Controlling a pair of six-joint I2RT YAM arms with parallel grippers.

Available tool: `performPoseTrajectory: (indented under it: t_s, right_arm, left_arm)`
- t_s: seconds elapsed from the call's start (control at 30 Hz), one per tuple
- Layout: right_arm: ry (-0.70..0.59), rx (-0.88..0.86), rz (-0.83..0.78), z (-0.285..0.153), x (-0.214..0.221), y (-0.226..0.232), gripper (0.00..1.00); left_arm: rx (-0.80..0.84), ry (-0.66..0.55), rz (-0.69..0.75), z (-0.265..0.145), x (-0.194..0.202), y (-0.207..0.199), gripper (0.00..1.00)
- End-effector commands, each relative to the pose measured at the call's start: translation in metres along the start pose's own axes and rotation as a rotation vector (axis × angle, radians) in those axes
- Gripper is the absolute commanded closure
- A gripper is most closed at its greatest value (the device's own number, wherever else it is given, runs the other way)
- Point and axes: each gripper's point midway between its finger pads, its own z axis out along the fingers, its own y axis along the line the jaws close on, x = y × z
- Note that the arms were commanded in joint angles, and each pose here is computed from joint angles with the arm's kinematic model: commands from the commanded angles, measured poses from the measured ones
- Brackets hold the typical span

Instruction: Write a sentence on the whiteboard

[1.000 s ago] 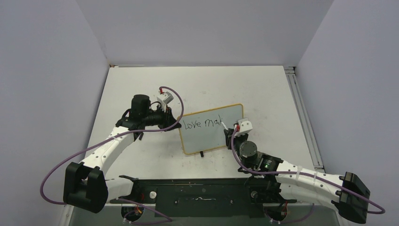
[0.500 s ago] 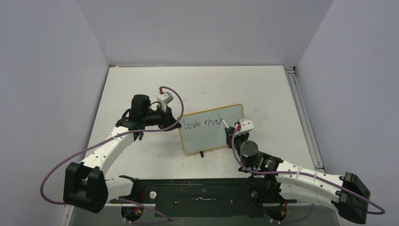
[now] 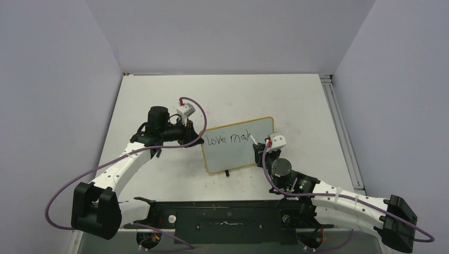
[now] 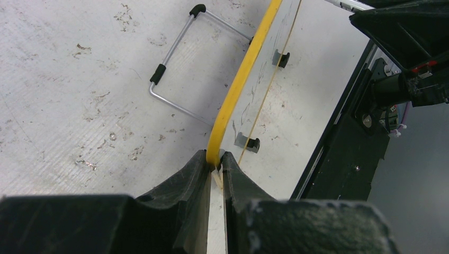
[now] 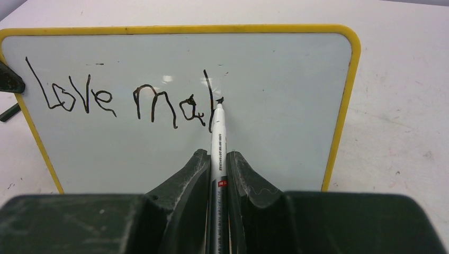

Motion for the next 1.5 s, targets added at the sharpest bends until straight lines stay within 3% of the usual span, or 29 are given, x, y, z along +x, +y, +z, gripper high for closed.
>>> performPoseTrajectory:
  t_s: [0.0, 1.2, 1.47]
  right_arm:
    - [-0.01, -0.012, 0.033, 0.0, -0.004, 0.004, 0.95]
    - [0.051, 0.051, 0.036, -0.004, 0.018, -0.01, 0.95]
    - [0.017, 0.039, 0.049, -0.008, 0.005, -0.009, 0.95]
  left_arm:
    - [-0.017, -0.024, 0.039, -0.004, -0.014, -0.001, 1.0]
    - [-0.017, -0.024, 0.04, -0.004, -0.014, -0.001, 1.0]
    - [-0.018, -0.025, 0.041, -0.004, -0.014, -0.002, 1.0]
